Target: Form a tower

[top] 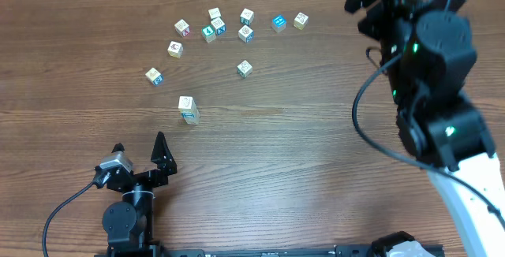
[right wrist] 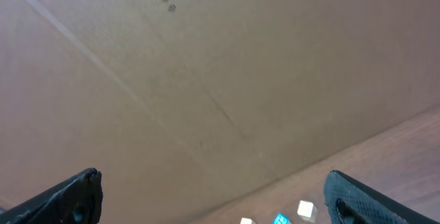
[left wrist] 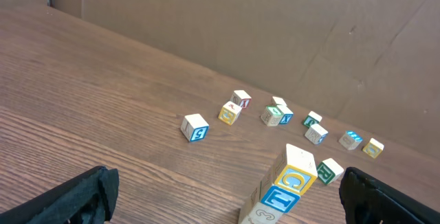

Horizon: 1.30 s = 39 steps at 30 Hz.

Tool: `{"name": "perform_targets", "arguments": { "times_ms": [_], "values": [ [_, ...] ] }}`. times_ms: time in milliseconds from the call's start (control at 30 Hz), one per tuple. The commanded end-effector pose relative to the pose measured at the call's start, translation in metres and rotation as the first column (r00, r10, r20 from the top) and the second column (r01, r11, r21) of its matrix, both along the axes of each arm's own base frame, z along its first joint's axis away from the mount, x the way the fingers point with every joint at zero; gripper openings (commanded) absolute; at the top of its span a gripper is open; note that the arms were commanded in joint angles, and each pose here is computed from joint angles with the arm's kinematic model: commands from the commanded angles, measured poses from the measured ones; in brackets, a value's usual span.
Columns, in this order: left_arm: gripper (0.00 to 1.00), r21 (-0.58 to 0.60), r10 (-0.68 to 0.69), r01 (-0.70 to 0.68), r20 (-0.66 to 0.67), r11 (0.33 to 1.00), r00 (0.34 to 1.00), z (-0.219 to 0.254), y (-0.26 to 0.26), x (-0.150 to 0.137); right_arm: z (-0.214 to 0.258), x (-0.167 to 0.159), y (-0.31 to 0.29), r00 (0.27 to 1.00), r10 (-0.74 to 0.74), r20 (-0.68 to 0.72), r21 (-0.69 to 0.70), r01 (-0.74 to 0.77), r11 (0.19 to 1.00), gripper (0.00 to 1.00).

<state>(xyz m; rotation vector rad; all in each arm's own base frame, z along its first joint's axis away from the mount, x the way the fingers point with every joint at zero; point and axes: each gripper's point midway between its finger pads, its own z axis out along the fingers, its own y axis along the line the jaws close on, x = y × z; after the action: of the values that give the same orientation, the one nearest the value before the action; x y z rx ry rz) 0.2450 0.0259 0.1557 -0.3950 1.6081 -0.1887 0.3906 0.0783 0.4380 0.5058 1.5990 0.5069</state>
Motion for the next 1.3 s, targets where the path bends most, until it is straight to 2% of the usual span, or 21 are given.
{"name": "perform_targets", "arguments": {
  "times_ms": [0, 233, 567, 800, 1267],
  "values": [
    [1.0, -0.006, 0.002, -0.002, 0.008, 1.0, 1.0, 0.001, 0.001, 0.0, -0.016, -0.019, -0.006, 1.0, -0.002, 0.024, 0.007, 0.002, 1.0, 1.0],
    [1.0, -0.006, 0.002, -0.002, 0.008, 1.0, 1.0, 0.001, 0.001, 0.0, -0.097, -0.064, -0.022, 0.998, -0.004, -0.055, -0.02, 0.003, 1.0, 1.0],
    [0.99, -0.006, 0.002, -0.002, 0.008, 1.0, 1.0, 0.001, 0.001, 0.0, -0.196, -0.122, -0.042, 0.999, -0.005, -0.038, -0.014, 0.005, 1.0, 1.0],
    [0.99, -0.006, 0.002, -0.002, 0.008, 1.0, 1.0, 0.001, 0.001, 0.0, -0.217, -0.139, -0.048, 1.0, -0.007, 0.016, 0.004, 0.007, 1.0, 1.0],
    [0.99, -0.006, 0.002, -0.002, 0.008, 1.0, 1.0, 0.001, 0.001, 0.0, -0.232, -0.148, -0.068, 0.994, -0.077, 0.072, 0.023, 0.076, 0.997, 1.0]
  ]
}}
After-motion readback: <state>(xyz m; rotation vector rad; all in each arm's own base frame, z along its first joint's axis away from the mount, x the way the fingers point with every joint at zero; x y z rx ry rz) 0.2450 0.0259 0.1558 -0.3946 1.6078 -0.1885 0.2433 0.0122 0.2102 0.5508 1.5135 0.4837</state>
